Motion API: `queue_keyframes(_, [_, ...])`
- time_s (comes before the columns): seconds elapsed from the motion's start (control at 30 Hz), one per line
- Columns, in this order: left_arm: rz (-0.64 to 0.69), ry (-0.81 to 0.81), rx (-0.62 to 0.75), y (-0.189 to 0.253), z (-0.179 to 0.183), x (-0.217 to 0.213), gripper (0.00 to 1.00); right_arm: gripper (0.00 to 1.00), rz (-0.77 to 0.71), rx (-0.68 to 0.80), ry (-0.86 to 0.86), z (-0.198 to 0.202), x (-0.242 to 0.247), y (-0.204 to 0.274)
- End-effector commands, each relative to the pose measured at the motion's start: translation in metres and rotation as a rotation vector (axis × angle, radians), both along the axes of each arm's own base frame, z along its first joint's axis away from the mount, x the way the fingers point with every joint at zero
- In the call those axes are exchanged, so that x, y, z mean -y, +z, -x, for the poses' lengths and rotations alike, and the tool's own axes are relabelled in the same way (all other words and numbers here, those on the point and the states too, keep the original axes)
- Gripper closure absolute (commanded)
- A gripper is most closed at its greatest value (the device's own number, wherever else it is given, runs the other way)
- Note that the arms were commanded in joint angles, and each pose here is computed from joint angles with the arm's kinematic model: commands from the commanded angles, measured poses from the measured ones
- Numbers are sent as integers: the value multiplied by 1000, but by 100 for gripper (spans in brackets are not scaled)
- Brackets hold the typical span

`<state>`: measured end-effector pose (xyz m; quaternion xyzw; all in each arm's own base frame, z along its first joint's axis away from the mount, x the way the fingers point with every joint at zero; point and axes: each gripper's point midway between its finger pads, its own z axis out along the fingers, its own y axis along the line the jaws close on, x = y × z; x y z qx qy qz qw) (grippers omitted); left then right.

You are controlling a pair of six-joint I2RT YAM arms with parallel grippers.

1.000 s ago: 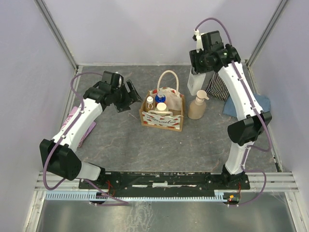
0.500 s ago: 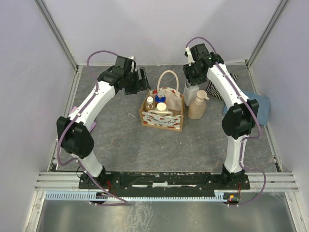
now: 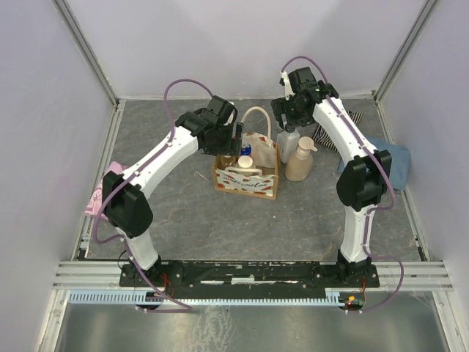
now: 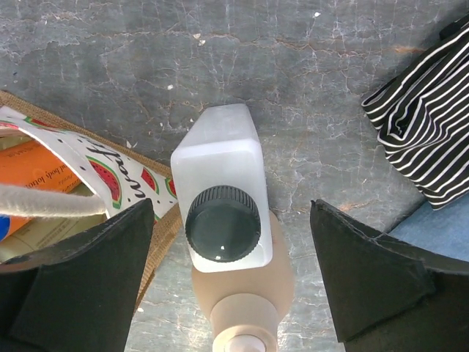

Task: Take the personal care products out of the canvas bag

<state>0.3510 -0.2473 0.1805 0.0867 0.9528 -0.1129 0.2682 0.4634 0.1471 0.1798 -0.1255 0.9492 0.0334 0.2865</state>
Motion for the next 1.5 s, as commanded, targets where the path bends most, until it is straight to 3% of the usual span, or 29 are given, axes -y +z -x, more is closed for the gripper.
queue_keyframes(0.0, [-14,-15,79,24,-12,0,16,5,-17,79,-13,-2,4,26])
queue_keyframes(0.23, [-68,-58,71,21,-17,14,16,5,-40,110,-13,14,7,44])
queue_keyframes(0.63, [-111,45,40,13,-10,-3,30,4,-150,186,19,31,-4,97])
queue_keyframes(0.97, [-108,48,-46,-21,5,3,37,4,-332,143,148,42,-64,104])
queue_keyframes(1.23, [-130,96,-29,-38,-1,-1,40,5,-312,94,250,47,-118,87])
queue_keyframes(1.3, [-138,105,-29,-44,-2,-3,48,5,-311,79,266,48,-129,80])
queue_keyframes(1.37, [-135,107,-27,-49,-2,-2,83,5,-302,59,283,51,-137,71])
queue_keyframes(1.4, [-135,114,-24,-49,-1,-3,95,5,-294,49,288,52,-140,67])
queue_keyframes(1.47, [-138,131,-10,-45,-1,-7,97,5,-280,28,299,54,-144,57])
